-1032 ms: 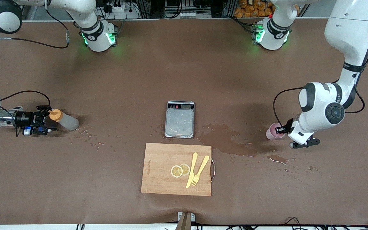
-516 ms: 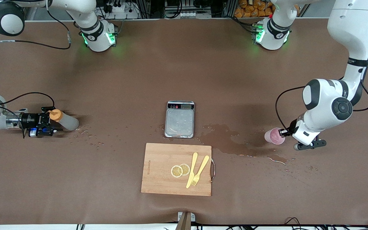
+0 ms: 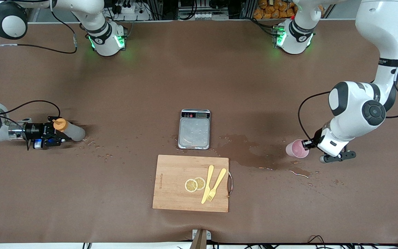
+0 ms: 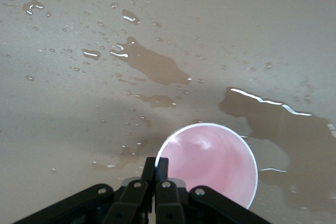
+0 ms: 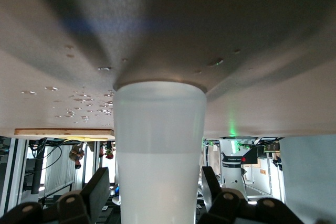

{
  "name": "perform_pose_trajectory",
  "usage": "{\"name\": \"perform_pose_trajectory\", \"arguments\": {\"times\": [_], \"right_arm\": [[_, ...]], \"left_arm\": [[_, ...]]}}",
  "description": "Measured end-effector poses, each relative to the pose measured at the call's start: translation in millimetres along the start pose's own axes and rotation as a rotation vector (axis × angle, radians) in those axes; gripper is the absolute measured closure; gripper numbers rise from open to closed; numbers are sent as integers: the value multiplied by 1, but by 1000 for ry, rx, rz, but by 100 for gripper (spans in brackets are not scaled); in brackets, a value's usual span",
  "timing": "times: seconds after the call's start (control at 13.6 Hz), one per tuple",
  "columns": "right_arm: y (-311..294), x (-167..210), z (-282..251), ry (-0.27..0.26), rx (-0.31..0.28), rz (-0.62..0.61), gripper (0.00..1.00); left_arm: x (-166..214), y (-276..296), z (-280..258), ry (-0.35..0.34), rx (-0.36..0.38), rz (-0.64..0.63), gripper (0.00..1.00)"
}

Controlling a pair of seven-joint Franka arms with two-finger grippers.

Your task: Add sauce to pink cup with both arms

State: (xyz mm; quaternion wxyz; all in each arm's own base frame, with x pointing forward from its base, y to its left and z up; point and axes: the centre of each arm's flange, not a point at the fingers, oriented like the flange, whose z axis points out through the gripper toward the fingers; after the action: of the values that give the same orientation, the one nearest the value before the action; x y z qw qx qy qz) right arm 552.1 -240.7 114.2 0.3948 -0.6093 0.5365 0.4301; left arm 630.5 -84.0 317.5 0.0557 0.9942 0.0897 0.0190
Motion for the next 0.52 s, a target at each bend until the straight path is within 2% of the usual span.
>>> {"name": "perform_pose_trajectory", "arguments": {"times": [0.07, 0.22, 0.29, 0.52], "right_arm": [[-1, -1, 2, -2, -5, -2, 21], [-3, -2, 5, -4, -12, -3, 36], [-3, -2, 5, -4, -12, -4, 36], [-5, -4, 3, 1, -10, -9, 53]], "left_arm": [[0, 12, -11, -8, -4, -23, 97], [-4, 43, -33, -28, -17, -84, 97], [-8, 60, -42, -37, -24, -115, 97], [-29, 119, -56, -56, -59, -218, 97]]}}
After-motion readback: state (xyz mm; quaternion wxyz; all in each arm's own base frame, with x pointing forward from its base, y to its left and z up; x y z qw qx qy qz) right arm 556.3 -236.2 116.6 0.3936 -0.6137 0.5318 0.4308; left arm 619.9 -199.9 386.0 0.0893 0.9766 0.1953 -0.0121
